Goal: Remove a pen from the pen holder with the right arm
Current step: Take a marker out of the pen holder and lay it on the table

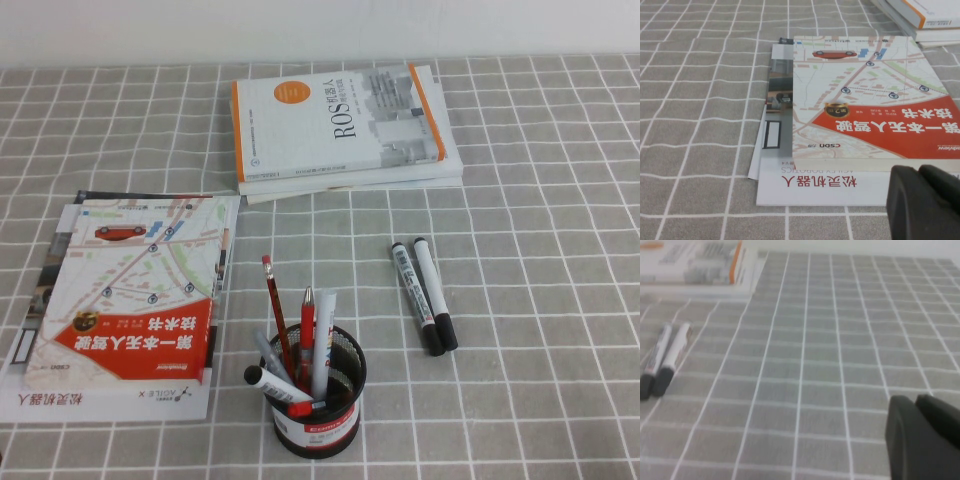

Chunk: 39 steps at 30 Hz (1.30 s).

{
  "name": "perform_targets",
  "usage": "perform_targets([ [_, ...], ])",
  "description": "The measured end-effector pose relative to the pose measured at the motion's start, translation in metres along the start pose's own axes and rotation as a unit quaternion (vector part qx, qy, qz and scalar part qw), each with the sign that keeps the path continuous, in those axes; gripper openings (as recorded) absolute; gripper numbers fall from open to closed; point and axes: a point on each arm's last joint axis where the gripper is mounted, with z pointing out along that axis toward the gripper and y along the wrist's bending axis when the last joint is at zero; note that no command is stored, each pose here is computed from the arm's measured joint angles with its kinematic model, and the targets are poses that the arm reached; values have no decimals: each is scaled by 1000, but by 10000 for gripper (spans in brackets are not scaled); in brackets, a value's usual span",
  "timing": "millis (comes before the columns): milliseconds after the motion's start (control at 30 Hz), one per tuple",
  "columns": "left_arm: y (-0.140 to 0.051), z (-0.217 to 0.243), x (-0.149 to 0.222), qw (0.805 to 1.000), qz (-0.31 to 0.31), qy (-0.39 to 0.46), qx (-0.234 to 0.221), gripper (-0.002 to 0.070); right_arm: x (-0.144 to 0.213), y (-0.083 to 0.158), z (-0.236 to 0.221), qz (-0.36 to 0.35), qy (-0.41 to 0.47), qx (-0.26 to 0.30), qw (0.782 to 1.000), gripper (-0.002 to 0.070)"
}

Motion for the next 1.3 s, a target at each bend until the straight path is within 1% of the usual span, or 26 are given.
perform_targets([
  [67, 0, 0, 0, 1000, 0, 0, 0, -3, 3, 1, 0, -9, 18, -7, 1000, -13],
  [200, 0, 0, 0, 1000, 0, 0, 0, -3, 8, 3, 0, -4, 42, -17, 999, -13],
  [1300, 0, 0, 0, 1000, 0, 0, 0, -3, 8, 4, -1, 1, 47, -23, 999, -13],
])
